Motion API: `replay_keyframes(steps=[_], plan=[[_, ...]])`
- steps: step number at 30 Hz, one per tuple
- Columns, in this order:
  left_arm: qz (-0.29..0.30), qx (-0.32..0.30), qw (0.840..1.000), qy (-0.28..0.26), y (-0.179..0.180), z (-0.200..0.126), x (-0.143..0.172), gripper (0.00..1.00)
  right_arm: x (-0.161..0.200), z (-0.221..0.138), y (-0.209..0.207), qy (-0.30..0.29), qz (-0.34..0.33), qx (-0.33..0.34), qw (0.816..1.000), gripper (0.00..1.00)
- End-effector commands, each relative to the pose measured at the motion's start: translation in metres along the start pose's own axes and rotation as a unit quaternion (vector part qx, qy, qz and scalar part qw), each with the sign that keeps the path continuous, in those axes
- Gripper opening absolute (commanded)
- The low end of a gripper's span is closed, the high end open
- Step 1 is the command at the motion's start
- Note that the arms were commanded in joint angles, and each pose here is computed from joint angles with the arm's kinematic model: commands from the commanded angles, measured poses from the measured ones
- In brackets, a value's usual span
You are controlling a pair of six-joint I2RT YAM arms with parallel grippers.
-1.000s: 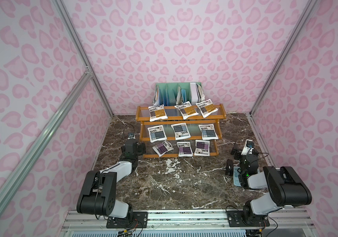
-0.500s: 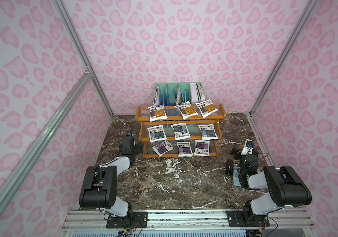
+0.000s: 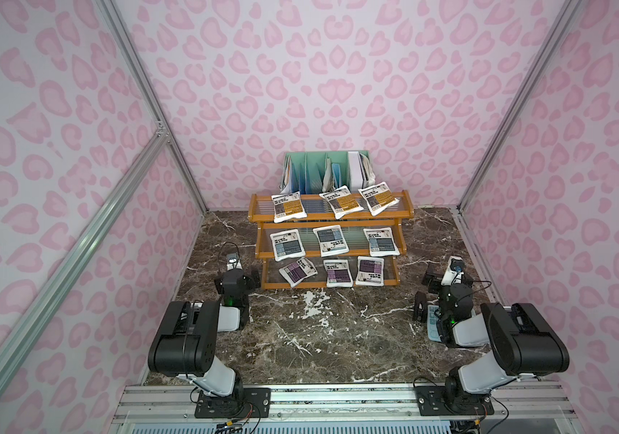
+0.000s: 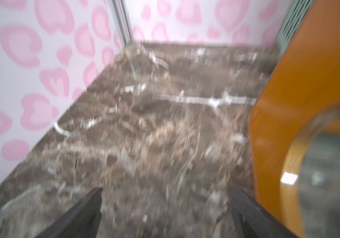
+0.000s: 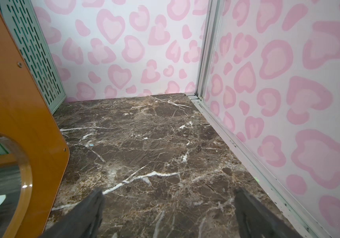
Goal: Place the bagged coffee beans on the shelf by color
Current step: Reset both arms
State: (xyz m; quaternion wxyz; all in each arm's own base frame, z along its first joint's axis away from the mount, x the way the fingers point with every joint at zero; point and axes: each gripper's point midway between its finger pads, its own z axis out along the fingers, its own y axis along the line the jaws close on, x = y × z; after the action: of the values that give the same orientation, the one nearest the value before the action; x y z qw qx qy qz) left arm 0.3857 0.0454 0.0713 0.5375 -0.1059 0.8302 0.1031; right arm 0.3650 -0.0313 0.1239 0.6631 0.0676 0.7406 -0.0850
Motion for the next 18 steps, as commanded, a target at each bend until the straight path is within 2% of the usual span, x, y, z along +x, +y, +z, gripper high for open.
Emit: replay_keyframes(steps=[1, 7, 18], plan=[[-0.002, -0.003, 0.999, -0.037, -0.0007, -0.0008, -0.0218, 0.99, -0.0059, 0.0024, 0.0015, -0.003, 0.004, -0.002, 1.0, 0.99], [-0.013, -0.012, 1.0, -0.004, 0.0012, -0.0004, -0.0196, 0.99, -0.0072, 0.0021, 0.0015, -0.008, 0.002, -0.002, 1.0, 0.99], [-0.018, -0.008, 1.0, 0.01, 0.0014, 0.006, -0.0171, 0.99, -0.0084, 0.0003, 0.001, -0.017, 0.003, -0.002, 1.0, 0.99]])
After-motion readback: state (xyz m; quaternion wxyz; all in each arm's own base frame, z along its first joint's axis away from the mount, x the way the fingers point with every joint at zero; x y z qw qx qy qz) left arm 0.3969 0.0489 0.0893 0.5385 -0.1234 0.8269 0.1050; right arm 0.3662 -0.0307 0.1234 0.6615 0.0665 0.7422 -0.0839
